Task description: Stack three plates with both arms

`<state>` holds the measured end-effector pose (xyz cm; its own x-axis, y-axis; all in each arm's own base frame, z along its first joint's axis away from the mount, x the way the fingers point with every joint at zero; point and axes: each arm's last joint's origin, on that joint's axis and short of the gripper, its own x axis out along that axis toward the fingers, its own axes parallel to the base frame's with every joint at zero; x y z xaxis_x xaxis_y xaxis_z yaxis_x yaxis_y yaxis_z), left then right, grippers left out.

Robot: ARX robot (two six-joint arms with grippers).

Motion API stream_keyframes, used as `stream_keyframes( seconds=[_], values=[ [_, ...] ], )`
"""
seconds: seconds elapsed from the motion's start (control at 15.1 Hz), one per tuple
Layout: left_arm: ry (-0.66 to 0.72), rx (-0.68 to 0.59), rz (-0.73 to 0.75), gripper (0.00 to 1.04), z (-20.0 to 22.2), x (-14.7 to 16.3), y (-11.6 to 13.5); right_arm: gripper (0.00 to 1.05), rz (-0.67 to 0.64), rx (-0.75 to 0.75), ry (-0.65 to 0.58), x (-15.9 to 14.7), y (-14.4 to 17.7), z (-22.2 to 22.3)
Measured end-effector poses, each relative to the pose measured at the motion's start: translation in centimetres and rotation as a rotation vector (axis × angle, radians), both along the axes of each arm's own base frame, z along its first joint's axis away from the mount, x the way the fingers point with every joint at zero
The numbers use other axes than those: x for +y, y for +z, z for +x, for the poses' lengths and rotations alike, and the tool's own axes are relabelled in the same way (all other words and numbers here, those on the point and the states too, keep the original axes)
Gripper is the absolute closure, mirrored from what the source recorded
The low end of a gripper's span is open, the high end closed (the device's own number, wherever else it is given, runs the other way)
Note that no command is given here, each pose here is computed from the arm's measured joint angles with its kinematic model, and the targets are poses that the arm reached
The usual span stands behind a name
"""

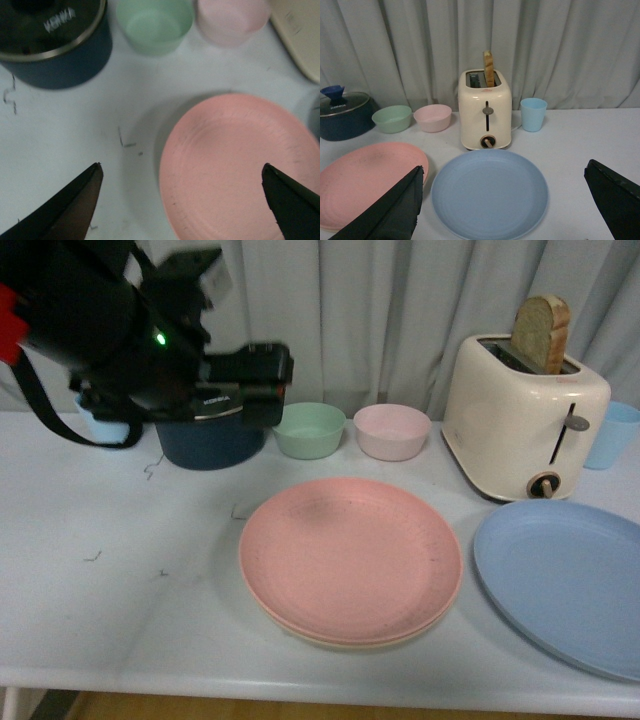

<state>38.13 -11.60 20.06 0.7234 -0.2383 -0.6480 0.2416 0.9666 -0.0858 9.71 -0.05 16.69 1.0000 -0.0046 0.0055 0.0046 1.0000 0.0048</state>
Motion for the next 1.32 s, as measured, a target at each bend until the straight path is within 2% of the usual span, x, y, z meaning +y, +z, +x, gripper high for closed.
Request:
stream_keyframes(
  seconds=[0.07,0.13,0.2,0.26,0.33,0.46,0.6,0.73,1.32],
  values=[
    [-0.014,-0.135,0.007,0.06,-2.2,0.3,2.2,0.06,0.000,0.000,0.000,0.0,0.0,0.0],
    [-0.015,-0.277,-0.020,0.07,-4.9,1.2,4.0,0.06,0.000,0.000,0.000,0.0,0.0,0.0],
    [-0.012,-0.346,-0.047,0.07,-6.9,1.9,5.3,0.06,0.000,0.000,0.000,0.0,0.0,0.0],
    [0.090,-0.569,-0.056,0.15,-7.7,2.3,6.5,0.06,0.000,-0.001,0.000,0.0,0.0,0.0],
    [0.216,-0.678,-0.032,0.28,-8.8,3.5,5.6,0.06,0.000,0.000,0.003,0.0,0.0,0.0],
    [0.277,-0.676,-0.005,0.53,-11.9,6.2,1.7,0.06,0.000,0.000,0.004,0.0,0.0,0.0],
    [0.279,-0.732,-0.026,0.78,-14.7,7.8,1.6,0.06,0.000,0.000,0.004,0.0,0.0,0.0],
    [0.268,-0.707,-0.021,1.01,-16.7,8.7,0.0,0.06,0.000,0.000,0.004,0.0,0.0,0.0],
    [0.274,-0.704,-0.016,1.03,-22.8,11.6,-2.5,0.06,0.000,0.000,0.004,0.0,0.0,0.0]
  ],
)
